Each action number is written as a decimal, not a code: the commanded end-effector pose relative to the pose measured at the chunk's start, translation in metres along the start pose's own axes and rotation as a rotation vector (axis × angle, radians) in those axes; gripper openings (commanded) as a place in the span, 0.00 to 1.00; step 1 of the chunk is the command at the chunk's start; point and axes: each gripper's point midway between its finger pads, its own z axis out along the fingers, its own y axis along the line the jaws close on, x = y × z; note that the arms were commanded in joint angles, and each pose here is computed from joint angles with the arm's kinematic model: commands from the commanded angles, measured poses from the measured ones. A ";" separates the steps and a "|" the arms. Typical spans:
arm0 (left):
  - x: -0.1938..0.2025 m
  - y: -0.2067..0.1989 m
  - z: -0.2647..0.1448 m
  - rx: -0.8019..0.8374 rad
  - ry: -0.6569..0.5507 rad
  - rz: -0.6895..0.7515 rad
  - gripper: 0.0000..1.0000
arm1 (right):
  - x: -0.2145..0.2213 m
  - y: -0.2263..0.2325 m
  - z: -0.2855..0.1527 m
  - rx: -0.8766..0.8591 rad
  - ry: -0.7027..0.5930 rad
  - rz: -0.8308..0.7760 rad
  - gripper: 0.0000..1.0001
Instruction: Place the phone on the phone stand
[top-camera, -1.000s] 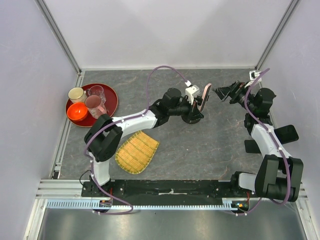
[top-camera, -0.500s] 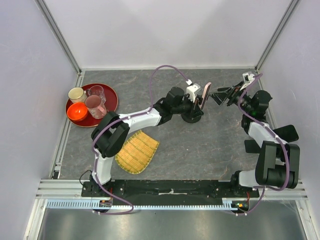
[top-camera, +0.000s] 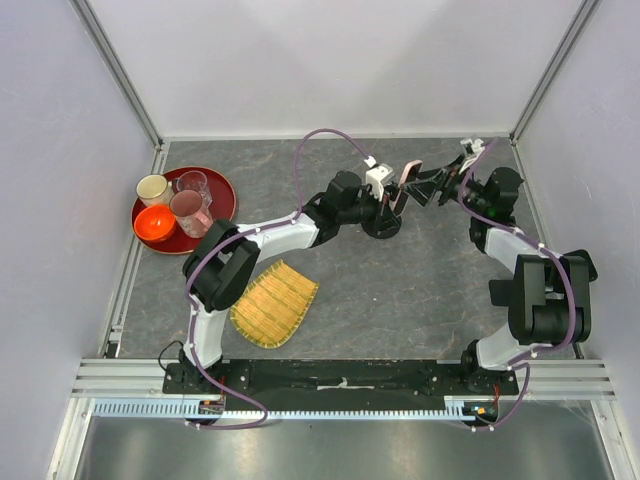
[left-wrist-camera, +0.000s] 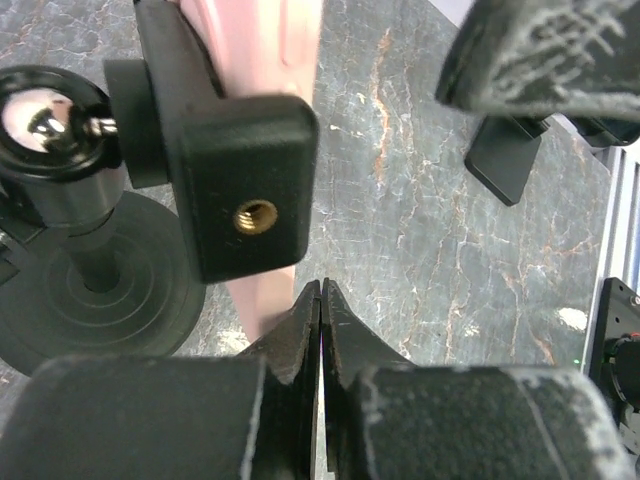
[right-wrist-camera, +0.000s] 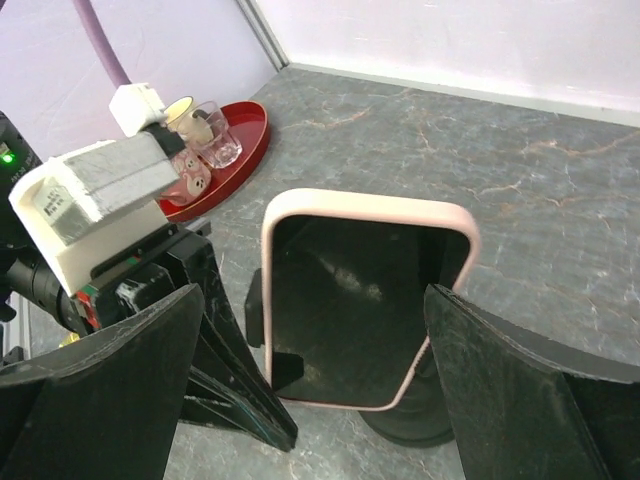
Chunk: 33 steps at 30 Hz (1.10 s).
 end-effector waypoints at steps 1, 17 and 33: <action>0.008 0.010 0.001 -0.008 0.004 -0.019 0.05 | -0.018 0.002 0.015 0.006 -0.034 -0.122 0.98; 0.008 0.001 -0.019 -0.012 0.010 -0.017 0.07 | -0.009 -0.029 0.029 0.123 0.036 -0.055 0.98; -0.010 -0.033 -0.095 -0.051 -0.080 -0.066 0.22 | -0.011 -0.016 0.031 0.102 0.020 -0.118 0.53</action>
